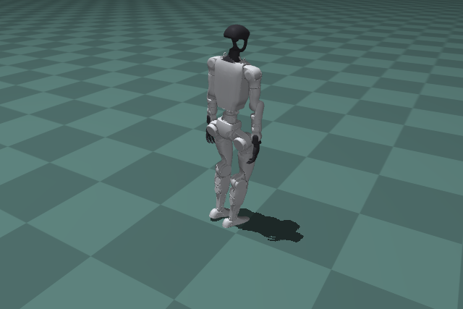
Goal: Upper body actions
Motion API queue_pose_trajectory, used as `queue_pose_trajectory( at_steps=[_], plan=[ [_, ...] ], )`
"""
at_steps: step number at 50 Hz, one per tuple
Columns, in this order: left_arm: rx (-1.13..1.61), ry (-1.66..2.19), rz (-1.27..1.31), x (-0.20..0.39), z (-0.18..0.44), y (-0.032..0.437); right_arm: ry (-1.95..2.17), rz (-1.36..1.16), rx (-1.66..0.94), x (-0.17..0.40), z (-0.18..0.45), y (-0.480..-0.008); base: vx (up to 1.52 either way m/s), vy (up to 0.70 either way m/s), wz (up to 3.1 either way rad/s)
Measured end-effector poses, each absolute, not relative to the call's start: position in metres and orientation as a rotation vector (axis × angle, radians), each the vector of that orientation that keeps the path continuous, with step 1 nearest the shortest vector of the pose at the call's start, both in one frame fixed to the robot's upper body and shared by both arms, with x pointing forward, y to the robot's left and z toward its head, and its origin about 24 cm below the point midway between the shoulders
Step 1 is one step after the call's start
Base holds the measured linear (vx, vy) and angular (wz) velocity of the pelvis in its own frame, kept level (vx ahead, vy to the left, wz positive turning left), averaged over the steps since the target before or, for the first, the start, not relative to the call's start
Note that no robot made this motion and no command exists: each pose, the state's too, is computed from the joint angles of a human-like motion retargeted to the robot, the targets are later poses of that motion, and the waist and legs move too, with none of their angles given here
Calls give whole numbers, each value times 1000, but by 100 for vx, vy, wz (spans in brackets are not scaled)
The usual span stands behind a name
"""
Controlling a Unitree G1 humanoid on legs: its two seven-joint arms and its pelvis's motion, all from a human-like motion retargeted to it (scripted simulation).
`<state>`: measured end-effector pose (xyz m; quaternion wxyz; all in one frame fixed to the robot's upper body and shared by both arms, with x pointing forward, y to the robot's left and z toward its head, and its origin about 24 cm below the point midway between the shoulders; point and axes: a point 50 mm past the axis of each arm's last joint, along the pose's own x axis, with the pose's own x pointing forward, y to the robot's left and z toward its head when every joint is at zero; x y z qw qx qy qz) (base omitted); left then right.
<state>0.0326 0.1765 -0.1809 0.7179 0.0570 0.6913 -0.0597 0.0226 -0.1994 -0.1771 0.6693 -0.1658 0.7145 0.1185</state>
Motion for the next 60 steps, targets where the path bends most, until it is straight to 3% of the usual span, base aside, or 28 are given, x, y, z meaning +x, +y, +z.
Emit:
queue_pose_trajectory(
  at_steps=[10, 14, 23, 32, 45, 51, 60],
  plan=[
    [120, 1602, -152, 14, -181, 171, 1729, 119, -179, -8, -176, -197, 24, -6, -8],
    [122, 1640, -127, 4, -181, 176, 1727, 176, -185, -9, -176, -193, 14, -13, -61],
    [58, 1783, -10, -36, -176, 187, 1429, 434, -483, 70, -177, -172, -23, -11, -159],
    [111, 1849, 7, -55, -173, 190, 1254, 529, -508, 107, -171, -149, -35, 10, -291],
    [164, 1733, -6, -15, -176, 204, 1557, 208, -288, 41, -178, -191, -30, 12, -155],
    [76, 1589, -28, 18, -181, 185, 1588, 27, -219, 21, -177, -209, -22, 5, -119],
    [-30, 1476, -123, 47, -181, 149, 1577, 75, -212, 28, -178, -199, -19, 0, -165]
  ],
)
